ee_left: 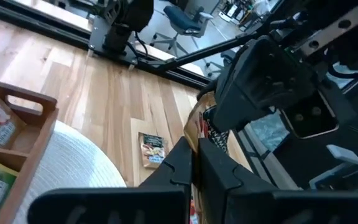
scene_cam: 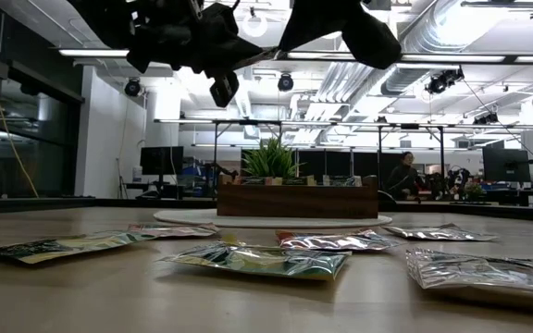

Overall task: Pick & Place Tea
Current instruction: Put the brown tea bag into the right section of the wooden organizer

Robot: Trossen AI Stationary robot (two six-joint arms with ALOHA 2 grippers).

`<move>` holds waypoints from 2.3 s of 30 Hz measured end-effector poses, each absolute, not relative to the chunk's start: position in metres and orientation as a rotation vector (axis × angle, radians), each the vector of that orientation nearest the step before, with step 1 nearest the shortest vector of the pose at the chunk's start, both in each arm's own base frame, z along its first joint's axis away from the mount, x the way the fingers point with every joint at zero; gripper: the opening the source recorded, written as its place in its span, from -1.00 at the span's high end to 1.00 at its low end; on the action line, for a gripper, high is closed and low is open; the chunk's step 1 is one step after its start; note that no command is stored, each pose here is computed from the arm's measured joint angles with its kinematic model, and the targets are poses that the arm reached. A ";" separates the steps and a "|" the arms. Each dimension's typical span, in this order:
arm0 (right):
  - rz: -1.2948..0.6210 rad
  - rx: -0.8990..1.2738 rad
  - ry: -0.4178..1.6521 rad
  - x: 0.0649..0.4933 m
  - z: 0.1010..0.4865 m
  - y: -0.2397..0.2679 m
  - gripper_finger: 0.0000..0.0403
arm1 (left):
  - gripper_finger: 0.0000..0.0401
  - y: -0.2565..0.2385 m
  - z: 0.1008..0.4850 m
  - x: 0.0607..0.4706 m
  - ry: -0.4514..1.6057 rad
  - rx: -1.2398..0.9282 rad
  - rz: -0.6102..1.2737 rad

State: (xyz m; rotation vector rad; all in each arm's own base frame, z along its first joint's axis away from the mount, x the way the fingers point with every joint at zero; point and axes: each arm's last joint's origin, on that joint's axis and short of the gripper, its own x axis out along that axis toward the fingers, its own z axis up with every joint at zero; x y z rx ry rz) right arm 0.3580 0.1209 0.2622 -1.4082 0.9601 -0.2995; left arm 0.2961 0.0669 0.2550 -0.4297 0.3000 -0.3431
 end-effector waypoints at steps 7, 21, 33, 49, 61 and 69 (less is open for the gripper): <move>-0.488 -1.339 0.925 0.355 0.265 0.124 1.00 | 0.99 0.067 0.256 0.297 0.288 -0.407 -0.338; -0.437 -1.125 0.846 0.355 0.263 0.129 0.70 | 1.00 0.067 0.255 0.296 0.298 -0.412 -0.347; -0.642 -0.939 0.701 0.349 0.272 0.141 0.10 | 1.00 0.069 0.260 0.298 0.222 -0.296 -0.298; -0.789 -0.005 0.245 0.306 0.344 0.125 0.05 | 1.00 0.072 0.305 0.297 -0.247 -0.003 -0.220; -0.659 0.141 0.250 0.296 0.377 0.088 0.20 | 1.00 0.072 0.312 0.295 -0.330 0.023 -0.190; -0.560 0.186 0.279 0.313 0.376 0.065 0.29 | 1.00 0.072 0.313 0.295 -0.336 0.024 -0.193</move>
